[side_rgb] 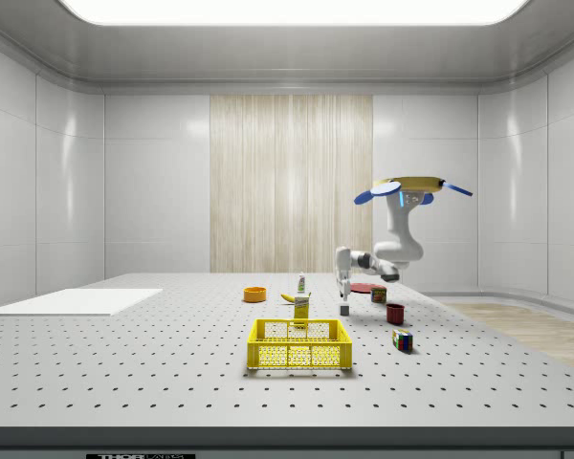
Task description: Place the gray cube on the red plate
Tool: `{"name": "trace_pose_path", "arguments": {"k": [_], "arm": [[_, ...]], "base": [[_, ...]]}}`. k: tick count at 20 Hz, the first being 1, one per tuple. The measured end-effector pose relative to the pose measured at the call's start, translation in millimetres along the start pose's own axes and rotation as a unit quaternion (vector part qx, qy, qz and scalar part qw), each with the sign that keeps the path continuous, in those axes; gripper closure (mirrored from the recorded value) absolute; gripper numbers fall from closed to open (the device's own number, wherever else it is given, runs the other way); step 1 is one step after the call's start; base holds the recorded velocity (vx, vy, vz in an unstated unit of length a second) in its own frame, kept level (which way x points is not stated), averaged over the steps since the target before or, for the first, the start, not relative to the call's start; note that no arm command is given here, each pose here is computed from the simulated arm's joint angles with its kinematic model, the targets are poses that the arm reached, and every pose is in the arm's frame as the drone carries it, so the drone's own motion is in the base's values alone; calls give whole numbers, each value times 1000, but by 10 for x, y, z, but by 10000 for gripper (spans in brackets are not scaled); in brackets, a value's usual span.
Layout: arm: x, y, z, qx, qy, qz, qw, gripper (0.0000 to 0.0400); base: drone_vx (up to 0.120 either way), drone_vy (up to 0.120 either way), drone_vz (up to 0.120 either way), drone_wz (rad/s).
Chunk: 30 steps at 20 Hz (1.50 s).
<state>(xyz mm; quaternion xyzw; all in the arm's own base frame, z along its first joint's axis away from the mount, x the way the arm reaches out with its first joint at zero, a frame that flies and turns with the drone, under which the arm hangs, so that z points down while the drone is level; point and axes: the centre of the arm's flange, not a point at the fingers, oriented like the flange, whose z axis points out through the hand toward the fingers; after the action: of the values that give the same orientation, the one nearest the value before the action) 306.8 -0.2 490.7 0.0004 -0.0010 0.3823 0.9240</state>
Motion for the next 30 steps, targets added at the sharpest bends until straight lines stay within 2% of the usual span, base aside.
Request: {"name": "trace_pose_path", "arguments": {"k": [3,20,24,27,30], "arm": [[0,0,4,0,0,0,1000,0],[1,1,419,0,0,0,1000,0],[2,1,444,0,0,0,1000,90],[2,1,452,0,0,0,1000,122],[2,1,456,0,0,0,1000,136]], "base": [[0,0,-93,0],[0,0,0,0],[0,0,0,0],[0,0,0,0],[0,0,0,0]]}}
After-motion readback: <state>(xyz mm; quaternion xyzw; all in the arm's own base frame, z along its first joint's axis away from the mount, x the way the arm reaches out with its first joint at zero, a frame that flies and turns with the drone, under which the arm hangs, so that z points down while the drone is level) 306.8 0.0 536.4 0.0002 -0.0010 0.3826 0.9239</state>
